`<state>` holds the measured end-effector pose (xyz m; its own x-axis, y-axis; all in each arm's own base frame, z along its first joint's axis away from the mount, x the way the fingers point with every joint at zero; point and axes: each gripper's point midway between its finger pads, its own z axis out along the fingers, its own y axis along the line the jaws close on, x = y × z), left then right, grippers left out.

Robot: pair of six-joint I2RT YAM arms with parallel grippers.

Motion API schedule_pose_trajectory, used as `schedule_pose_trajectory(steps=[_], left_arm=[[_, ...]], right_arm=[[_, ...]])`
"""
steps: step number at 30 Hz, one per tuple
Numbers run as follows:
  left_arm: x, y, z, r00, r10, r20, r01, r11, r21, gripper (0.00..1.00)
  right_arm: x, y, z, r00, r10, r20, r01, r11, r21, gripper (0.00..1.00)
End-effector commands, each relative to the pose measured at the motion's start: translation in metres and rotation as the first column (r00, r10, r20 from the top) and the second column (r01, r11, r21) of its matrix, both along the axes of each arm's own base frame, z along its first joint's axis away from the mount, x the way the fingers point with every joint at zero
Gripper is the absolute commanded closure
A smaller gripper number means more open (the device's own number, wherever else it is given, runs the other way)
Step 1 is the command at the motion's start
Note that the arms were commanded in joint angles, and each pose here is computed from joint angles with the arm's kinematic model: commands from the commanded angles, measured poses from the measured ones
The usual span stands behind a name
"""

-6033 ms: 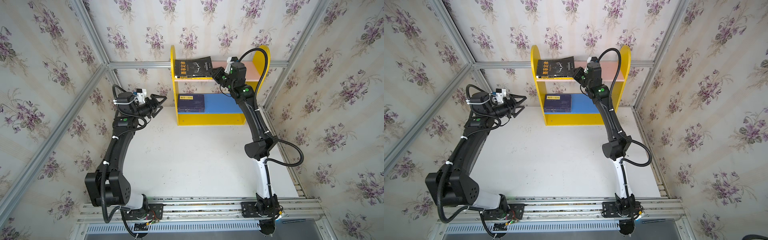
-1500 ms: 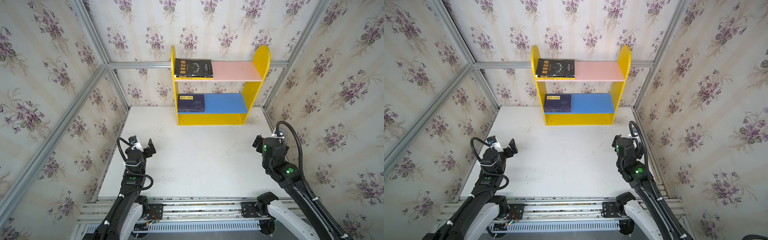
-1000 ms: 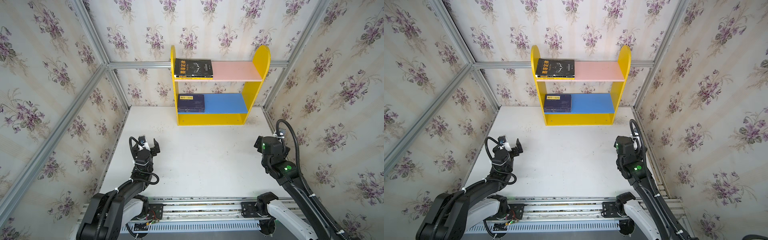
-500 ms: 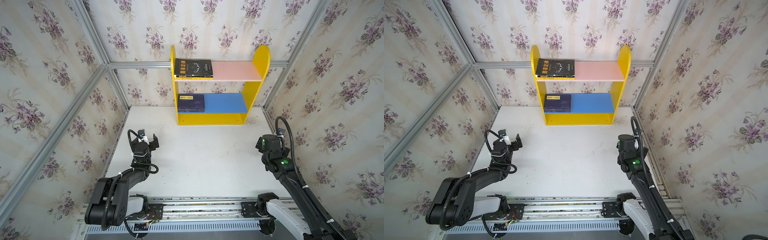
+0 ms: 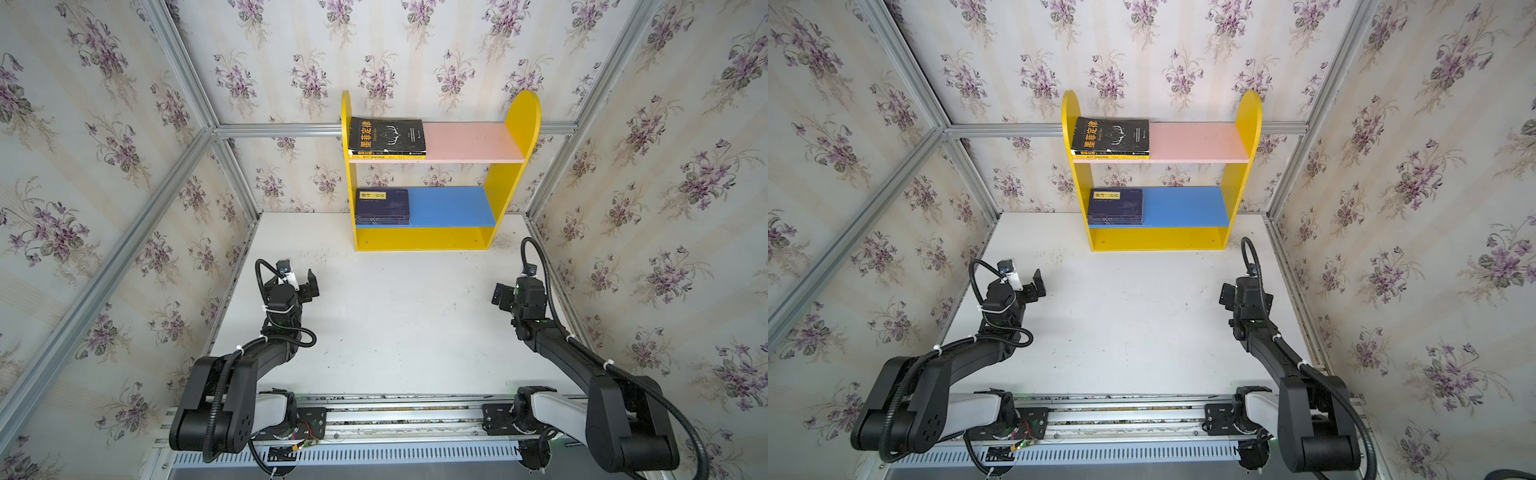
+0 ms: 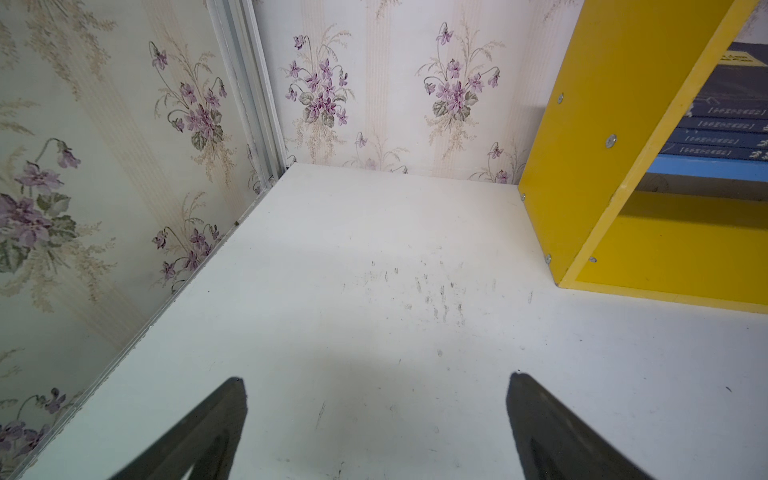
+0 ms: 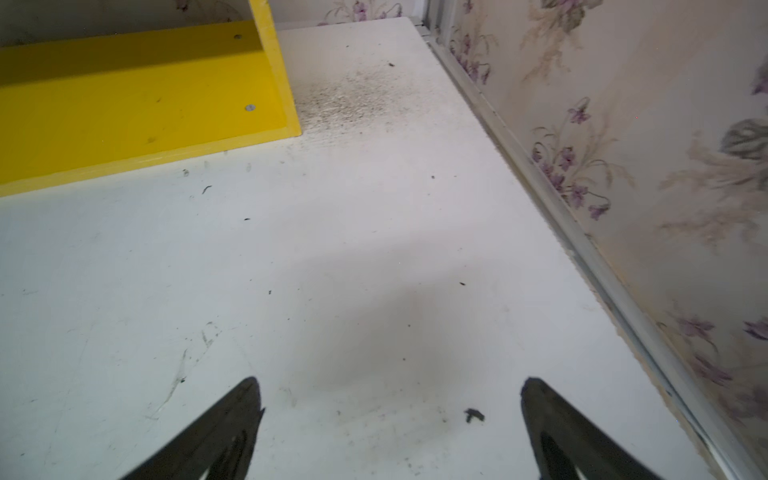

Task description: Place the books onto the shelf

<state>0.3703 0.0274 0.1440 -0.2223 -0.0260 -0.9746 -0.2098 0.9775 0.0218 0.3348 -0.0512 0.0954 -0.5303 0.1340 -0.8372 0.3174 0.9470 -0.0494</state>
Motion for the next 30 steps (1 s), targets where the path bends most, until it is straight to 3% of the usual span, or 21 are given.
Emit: schedule_pose_trajectory(steps=[1, 13, 19, 21, 22, 24, 30], left_arm=[[0.001, -0.001, 0.005, 1.000, -0.005, 0.018, 0.005, 1.000, -0.002, 0.01], [0.001, -0.001, 0.005, 1.000, -0.007, 0.019, 0.007, 1.000, -0.001, 0.01], [0.001, -0.001, 0.005, 1.000, -0.006, 0.017, 0.006, 1.000, -0.001, 0.01], [0.001, -0.001, 0.005, 1.000, -0.005, 0.018, 0.005, 1.000, 0.000, 0.01], [0.001, -0.001, 0.004, 1.000, -0.007, 0.017, 0.007, 1.000, -0.001, 0.01], [0.001, -0.001, 0.005, 1.000, -0.008, 0.017, 0.008, 1.000, -0.002, 0.01], [0.002, 0.000, 0.004, 1.000, -0.004, 0.013, 0.004, 1.000, -0.001, 0.01]], right_arm=[[0.036, 0.016, 0.046, 0.965, 0.115, 0.235, -0.112, 0.993, -0.023, 0.00], [0.047, 0.024, 0.017, 0.941, 0.173, 0.290, -0.164, 0.985, -0.054, 0.00], [0.059, 0.040, 0.002, 0.924, 0.264, 0.278, -0.256, 0.964, -0.066, 0.00], [0.059, 0.043, -0.004, 0.943, 0.268, 0.198, -0.264, 0.963, -0.049, 0.00], [0.062, 0.043, 0.001, 0.929, 0.273, 0.249, -0.264, 0.962, -0.071, 0.00], [0.059, 0.043, -0.005, 0.943, 0.266, 0.197, -0.262, 0.964, -0.049, 0.00], [0.064, 0.043, -0.002, 0.936, 0.269, 0.228, -0.262, 0.963, -0.063, 0.00]])
